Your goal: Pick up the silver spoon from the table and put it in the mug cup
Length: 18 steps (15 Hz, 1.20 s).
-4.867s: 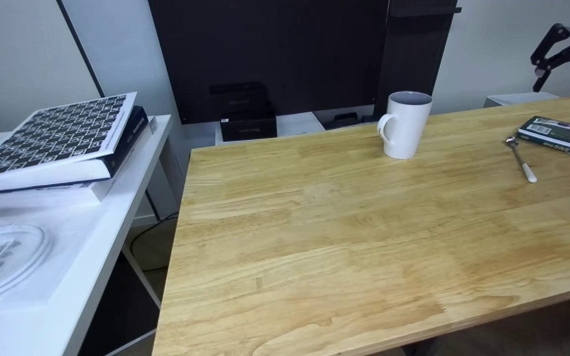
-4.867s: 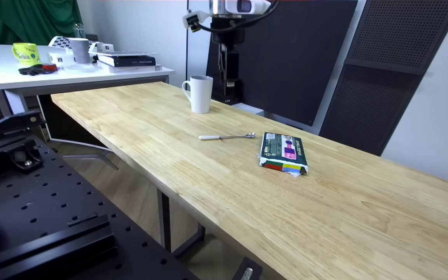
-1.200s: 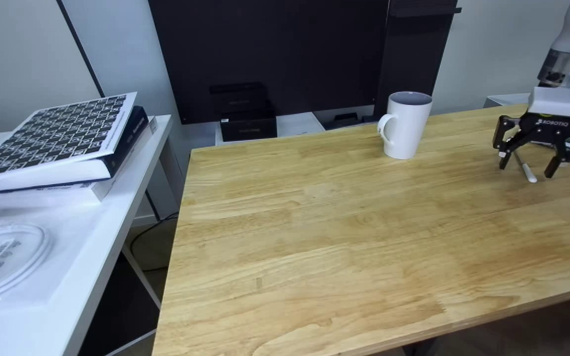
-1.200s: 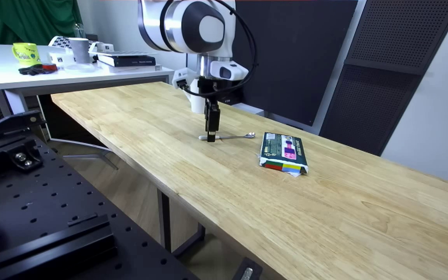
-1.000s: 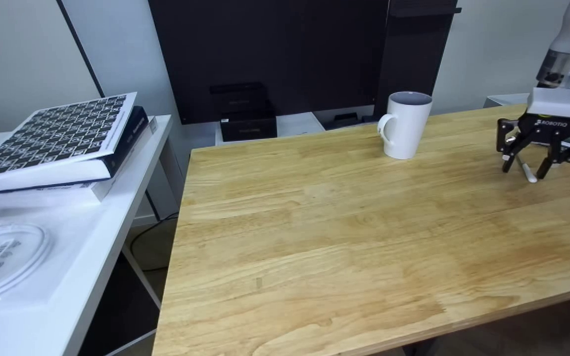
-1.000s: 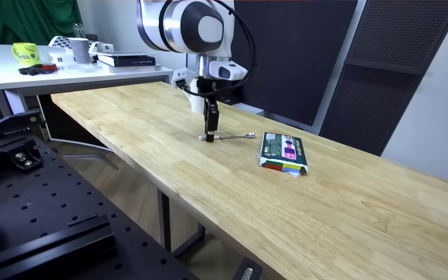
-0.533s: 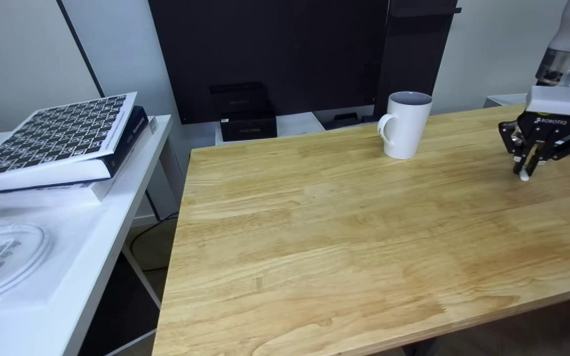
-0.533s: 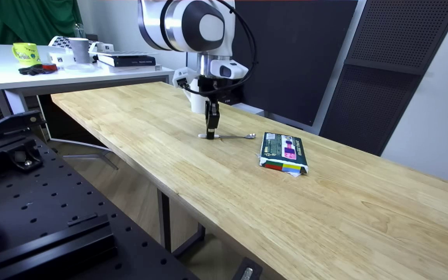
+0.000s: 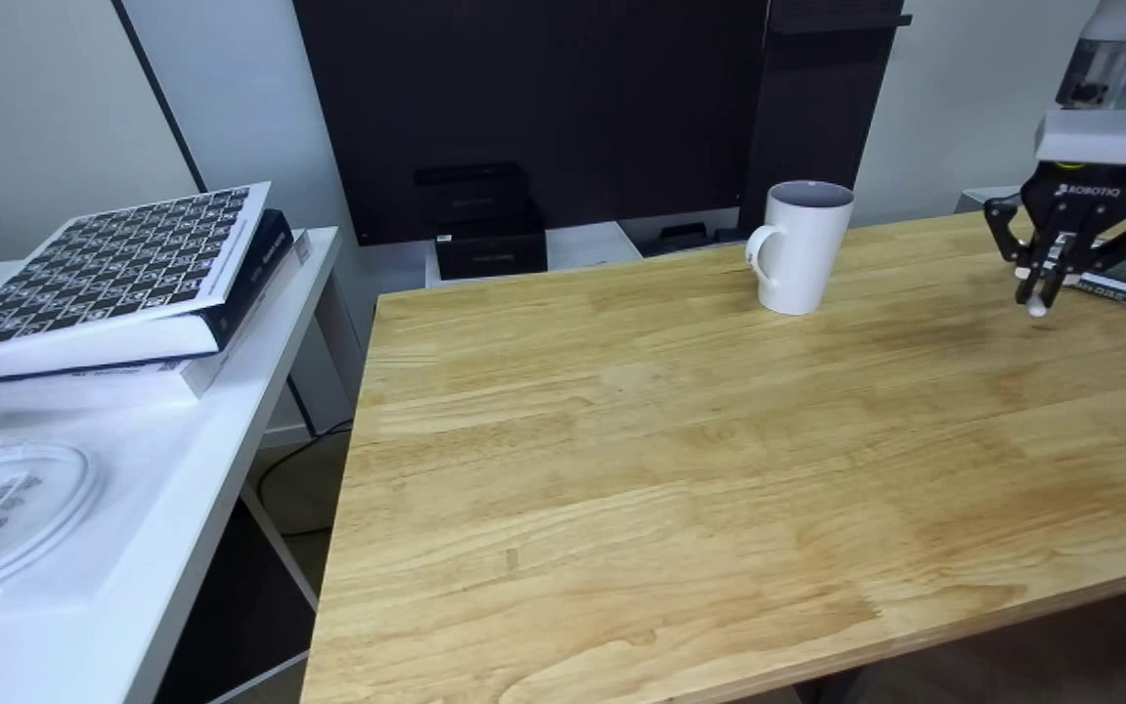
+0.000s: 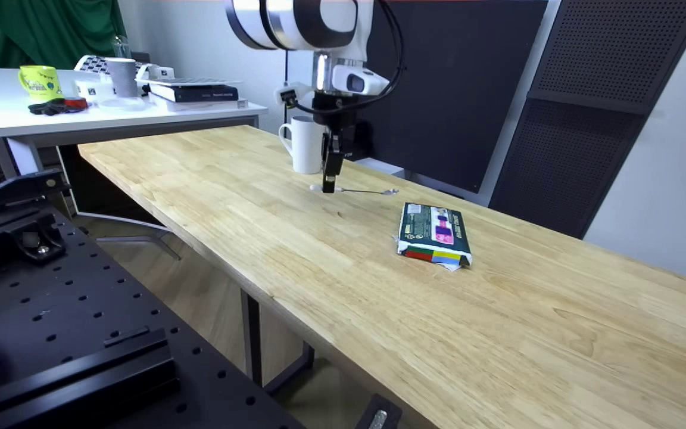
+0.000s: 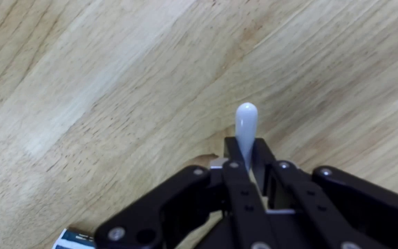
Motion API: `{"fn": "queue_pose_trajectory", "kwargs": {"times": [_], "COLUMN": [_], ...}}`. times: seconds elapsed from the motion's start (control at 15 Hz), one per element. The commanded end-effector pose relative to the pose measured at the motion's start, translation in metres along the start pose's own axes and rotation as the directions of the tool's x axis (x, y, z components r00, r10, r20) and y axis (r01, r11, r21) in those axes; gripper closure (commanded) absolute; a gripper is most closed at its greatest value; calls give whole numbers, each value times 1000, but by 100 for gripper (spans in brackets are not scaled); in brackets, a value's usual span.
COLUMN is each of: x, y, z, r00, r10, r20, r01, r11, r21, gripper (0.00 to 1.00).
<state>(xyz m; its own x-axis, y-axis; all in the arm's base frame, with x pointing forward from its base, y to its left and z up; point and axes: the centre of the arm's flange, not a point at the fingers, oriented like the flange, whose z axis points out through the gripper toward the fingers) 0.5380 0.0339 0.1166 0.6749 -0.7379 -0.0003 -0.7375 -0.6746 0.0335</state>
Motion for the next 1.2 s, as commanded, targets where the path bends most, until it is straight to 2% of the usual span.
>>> {"fn": "queue_pose_trajectory", "kwargs": {"times": [0.0, 0.2, 0.47, 0.6, 0.8, 1.13], "x": [-2, -10, -32, -37, -35, -8], "y": [-13, -21, -27, -32, -37, -42], "z": [-46, -76, -113, -131, -153, -186], "r00": [998, 989, 971, 944, 887, 809], "r10": [57, 112, 107, 132, 169, 183], "r20": [23, 94, 215, 301, 429, 558], "r01": [-57, -113, -116, -163, -257, -362], "r11": [998, 994, 993, 983, 954, 904], "r21": [2, -3, 30, 80, 155, 228], "gripper": [97, 97, 97, 97, 97, 97]}}
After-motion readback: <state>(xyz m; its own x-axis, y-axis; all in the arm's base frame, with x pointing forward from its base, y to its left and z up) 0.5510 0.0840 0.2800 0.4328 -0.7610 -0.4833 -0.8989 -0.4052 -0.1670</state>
